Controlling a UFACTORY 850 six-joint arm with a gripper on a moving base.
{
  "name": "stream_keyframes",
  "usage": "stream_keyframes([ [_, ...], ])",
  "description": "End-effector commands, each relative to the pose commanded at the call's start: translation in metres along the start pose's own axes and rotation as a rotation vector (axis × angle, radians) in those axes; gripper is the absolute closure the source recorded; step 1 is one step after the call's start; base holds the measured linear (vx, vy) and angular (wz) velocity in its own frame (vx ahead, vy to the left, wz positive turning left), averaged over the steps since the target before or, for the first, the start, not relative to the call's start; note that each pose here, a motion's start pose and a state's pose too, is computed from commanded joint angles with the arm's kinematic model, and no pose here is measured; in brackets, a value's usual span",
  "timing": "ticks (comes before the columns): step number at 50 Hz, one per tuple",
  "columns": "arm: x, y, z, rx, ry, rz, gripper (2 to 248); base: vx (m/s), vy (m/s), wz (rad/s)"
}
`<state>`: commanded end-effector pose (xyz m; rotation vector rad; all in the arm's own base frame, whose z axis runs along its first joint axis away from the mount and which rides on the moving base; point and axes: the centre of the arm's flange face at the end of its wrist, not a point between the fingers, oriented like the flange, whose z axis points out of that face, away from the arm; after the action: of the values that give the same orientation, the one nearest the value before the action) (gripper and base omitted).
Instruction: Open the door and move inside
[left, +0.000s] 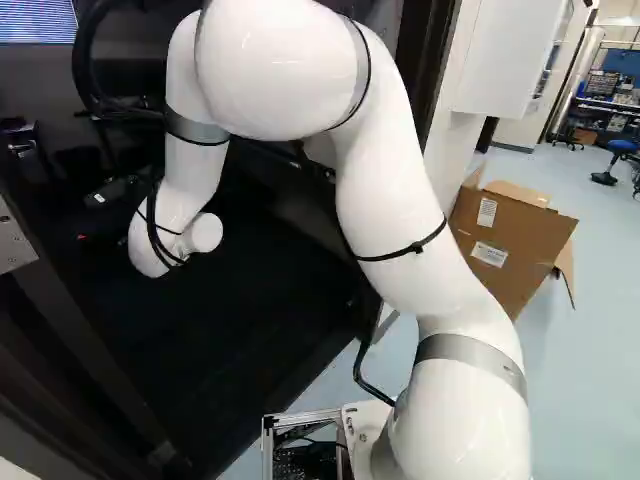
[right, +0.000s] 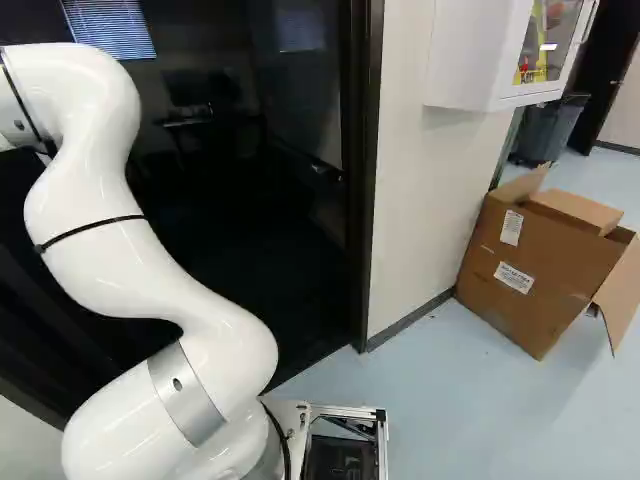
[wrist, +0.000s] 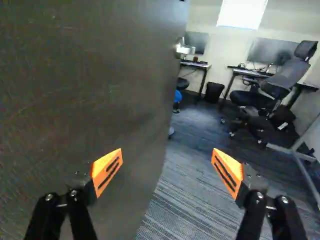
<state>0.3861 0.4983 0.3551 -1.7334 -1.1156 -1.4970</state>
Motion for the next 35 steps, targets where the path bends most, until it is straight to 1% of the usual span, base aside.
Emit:
stream_keyframes([
  [18, -0.002, 0.012, -0.023, -0.050, -0.018, 0.031, 3, 0.000, 0.000, 0.000],
  [35, -0.005, 0.025, -0.052, -0.103, -0.038, 0.060, 3, 0.000, 0.000, 0.000],
])
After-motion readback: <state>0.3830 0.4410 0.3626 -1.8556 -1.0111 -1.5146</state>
